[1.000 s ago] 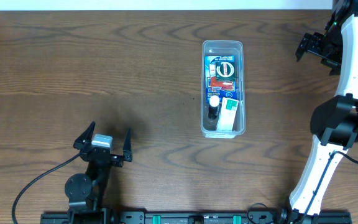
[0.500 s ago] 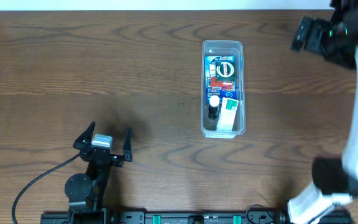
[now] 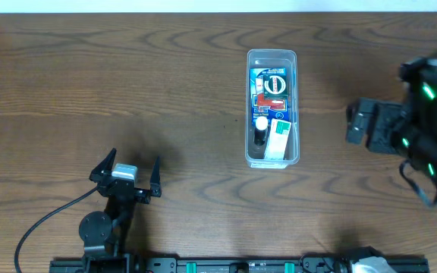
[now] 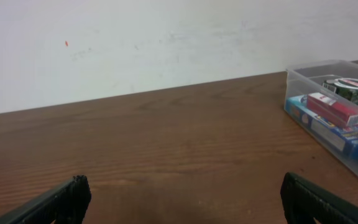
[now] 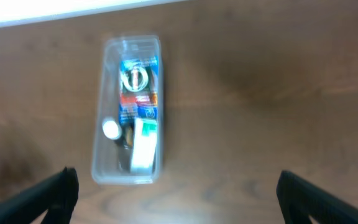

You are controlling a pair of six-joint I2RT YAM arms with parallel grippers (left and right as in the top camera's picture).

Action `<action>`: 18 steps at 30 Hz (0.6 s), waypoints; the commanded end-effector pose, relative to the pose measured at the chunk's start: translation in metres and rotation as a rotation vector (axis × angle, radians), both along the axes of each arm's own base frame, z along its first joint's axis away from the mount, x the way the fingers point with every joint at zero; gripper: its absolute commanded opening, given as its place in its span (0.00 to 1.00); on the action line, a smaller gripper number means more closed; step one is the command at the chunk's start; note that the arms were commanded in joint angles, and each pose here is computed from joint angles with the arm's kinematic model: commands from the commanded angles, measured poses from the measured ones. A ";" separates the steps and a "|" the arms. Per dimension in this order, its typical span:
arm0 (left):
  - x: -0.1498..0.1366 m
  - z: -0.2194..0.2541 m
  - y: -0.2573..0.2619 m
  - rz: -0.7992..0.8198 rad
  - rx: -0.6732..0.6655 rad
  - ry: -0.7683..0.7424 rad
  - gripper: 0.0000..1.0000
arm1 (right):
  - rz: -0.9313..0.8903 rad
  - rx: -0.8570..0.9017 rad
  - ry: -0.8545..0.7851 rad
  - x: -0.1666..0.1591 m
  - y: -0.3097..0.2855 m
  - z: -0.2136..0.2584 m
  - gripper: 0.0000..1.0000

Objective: Pack container

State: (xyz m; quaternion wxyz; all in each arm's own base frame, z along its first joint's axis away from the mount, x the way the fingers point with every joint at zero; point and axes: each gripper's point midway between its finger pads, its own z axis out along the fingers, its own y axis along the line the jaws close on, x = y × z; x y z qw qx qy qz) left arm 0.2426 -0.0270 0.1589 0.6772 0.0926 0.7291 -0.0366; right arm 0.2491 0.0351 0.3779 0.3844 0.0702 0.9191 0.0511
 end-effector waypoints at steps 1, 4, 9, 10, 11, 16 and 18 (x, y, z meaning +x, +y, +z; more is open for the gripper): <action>-0.001 -0.015 -0.001 -0.009 0.002 0.046 0.98 | -0.026 -0.004 -0.110 -0.014 -0.012 -0.004 0.99; -0.001 -0.015 -0.001 -0.009 0.002 0.046 0.98 | -0.007 0.031 -0.201 -0.018 -0.011 -0.023 0.99; -0.001 -0.015 -0.001 -0.009 0.002 0.046 0.98 | 0.072 0.041 -0.328 -0.018 -0.008 -0.066 0.99; -0.001 -0.015 -0.001 -0.009 0.002 0.046 0.98 | 0.081 0.037 -0.356 -0.018 -0.008 -0.076 0.99; -0.001 -0.015 -0.001 -0.009 0.002 0.046 0.98 | 0.078 0.034 -0.383 -0.017 -0.010 -0.085 0.99; -0.001 -0.015 -0.001 -0.009 0.002 0.046 0.98 | 0.057 0.030 -0.536 -0.014 -0.015 -0.113 0.99; -0.001 -0.015 -0.001 -0.009 0.002 0.046 0.98 | 0.060 0.031 -0.604 -0.011 -0.015 -0.122 0.99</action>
